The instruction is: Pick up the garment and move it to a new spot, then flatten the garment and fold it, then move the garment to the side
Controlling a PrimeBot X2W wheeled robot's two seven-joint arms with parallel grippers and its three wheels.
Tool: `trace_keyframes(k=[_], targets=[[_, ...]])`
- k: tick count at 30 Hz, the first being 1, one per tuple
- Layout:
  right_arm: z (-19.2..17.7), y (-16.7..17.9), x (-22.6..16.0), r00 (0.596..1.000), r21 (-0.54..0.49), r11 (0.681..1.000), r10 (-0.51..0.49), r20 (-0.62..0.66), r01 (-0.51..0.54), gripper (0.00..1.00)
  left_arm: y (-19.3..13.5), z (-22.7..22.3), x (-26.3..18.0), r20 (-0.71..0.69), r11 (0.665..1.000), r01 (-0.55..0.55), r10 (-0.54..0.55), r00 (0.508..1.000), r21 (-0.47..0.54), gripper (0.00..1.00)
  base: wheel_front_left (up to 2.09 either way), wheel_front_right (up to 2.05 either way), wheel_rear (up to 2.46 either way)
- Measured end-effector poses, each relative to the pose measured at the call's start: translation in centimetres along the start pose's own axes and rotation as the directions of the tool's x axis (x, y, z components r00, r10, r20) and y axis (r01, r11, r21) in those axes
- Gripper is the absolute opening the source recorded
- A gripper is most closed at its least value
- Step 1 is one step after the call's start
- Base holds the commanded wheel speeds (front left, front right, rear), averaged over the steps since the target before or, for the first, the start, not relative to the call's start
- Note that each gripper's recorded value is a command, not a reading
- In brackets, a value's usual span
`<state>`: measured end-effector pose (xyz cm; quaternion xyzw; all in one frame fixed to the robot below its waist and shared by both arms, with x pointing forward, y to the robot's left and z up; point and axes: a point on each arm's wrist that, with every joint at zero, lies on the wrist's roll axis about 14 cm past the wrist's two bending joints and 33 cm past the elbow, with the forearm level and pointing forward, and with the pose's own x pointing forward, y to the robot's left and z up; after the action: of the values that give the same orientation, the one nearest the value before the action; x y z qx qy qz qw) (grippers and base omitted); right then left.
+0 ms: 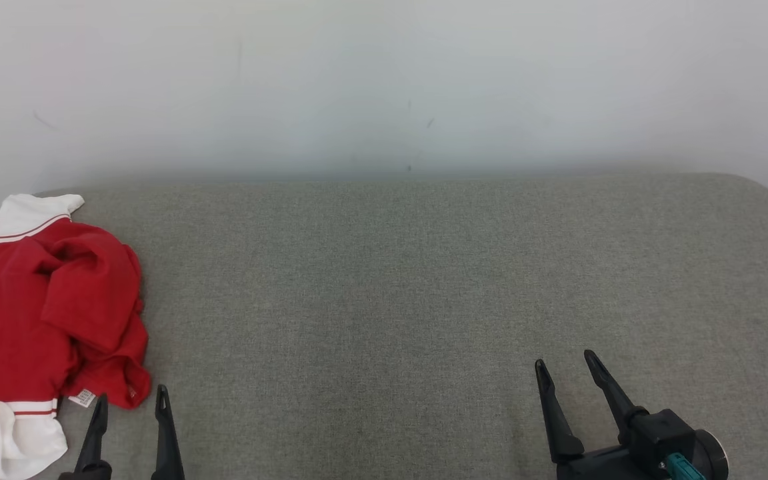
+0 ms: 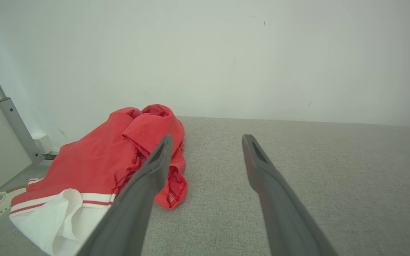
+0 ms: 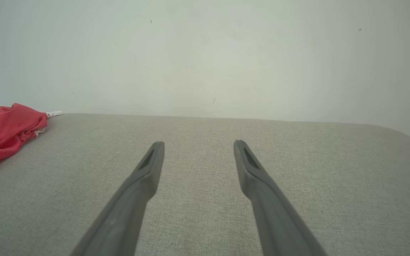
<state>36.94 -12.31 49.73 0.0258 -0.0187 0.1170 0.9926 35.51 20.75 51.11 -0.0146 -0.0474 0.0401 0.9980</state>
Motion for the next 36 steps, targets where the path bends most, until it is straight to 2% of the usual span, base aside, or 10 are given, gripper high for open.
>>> trace_keyframes(k=[8,27,36], targets=[[-0.1,-0.2,-0.3,1.000,-0.022,1.000,-0.006,0.003,0.006,1.00,0.6,0.6,0.0,0.020,1.000,0.015,-0.016,1.000,0.027,1.00,0.00,0.00,0.00],[-0.4,-0.7,-1.0,1.000,0.016,0.999,-0.030,0.000,0.030,1.00,0.5,1.7,-0.5,0.054,0.999,0.038,-0.039,0.998,0.018,1.00,0.00,0.00,0.00],[1.2,-1.9,-0.8,0.996,0.047,0.997,-0.068,0.050,0.066,1.00,0.4,0.9,-0.8,0.029,0.999,0.045,-0.045,0.999,0.008,1.00,0.00,0.00,0.00]])
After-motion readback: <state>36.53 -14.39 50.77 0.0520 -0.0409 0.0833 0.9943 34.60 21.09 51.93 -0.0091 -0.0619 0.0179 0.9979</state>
